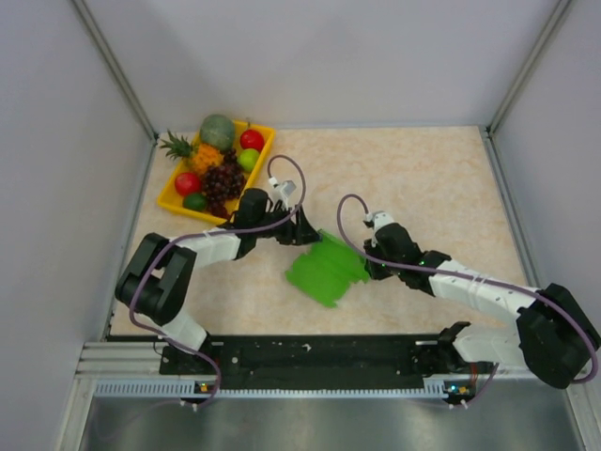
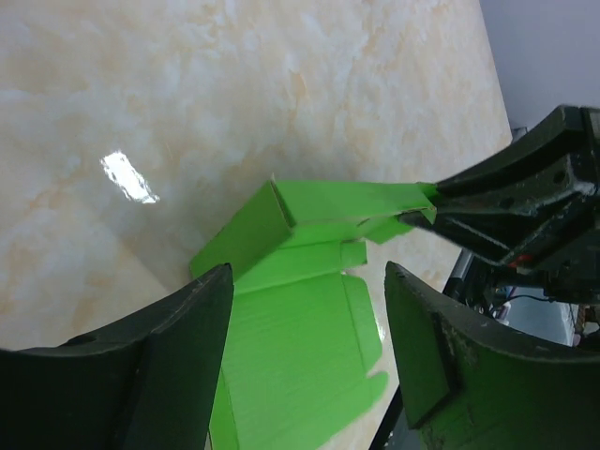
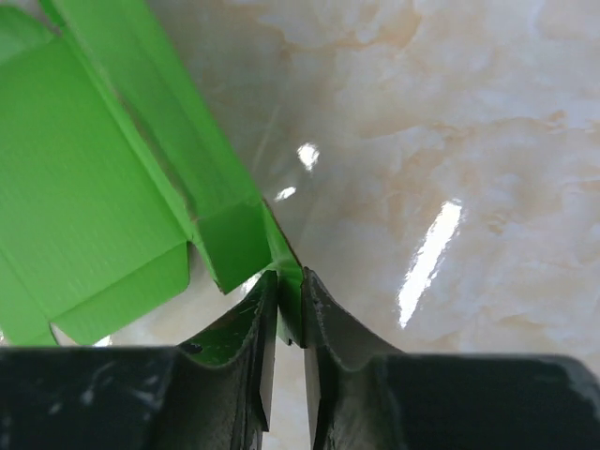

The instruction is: Fold the paper box

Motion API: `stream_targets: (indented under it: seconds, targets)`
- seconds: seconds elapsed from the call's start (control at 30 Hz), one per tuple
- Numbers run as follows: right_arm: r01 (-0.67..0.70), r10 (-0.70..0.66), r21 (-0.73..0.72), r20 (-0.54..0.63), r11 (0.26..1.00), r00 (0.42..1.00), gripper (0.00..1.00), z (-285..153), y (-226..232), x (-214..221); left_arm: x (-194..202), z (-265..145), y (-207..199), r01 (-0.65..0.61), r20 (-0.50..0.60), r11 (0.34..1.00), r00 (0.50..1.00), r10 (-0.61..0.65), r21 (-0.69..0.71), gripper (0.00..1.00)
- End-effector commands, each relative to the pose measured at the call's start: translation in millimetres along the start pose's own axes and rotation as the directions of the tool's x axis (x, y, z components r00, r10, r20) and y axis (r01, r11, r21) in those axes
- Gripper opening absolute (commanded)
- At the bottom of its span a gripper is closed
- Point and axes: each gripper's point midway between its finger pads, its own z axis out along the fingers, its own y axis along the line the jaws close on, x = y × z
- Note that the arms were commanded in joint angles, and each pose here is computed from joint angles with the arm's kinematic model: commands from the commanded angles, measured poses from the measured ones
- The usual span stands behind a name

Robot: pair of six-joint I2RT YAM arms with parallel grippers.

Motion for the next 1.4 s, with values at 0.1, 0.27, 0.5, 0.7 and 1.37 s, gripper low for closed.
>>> stream_targets:
  seconds: [0.1,0.27,0.5,0.7,1.37]
  targets:
    - [0.214,-0.221,0.056,0.204,0.975,0.954,0.02,2.0,-1.8,-61.4,-14.4,-28.0,-25.8,-0.059,0.152,0.998,0.987,0.054,0.024,0.75]
    - [0.425,-0.412,-0.078,0.136,0.902,0.901,0.0,13.1,23.1,-75.2,-22.9,-71.3,-26.3,-0.11,0.209,0.982,0.968,0.142,-0.156,0.78]
    - [0.301,-0.259,-0.404,0.155,0.864,0.953,0.0,-3.7,40.3,-89.4,-41.0,-133.1,-59.9,-0.237,0.273,0.934,0.911,0.309,-0.267,0.8]
    - [0.396,-0.335,-0.565,0.214,0.724,0.917,0.0,-16.6,64.9,-84.9,-35.1,-133.2,-90.6,-0.39,0.192,0.91,0.891,0.411,-0.137,0.79]
    - [0.62,-0.582,-0.036,0.303,0.784,0.754,0.33,15.1,11.7,-112.0,-30.9,-45.0,-40.9,-0.153,0.061,0.988,0.986,0.154,-0.019,0.78]
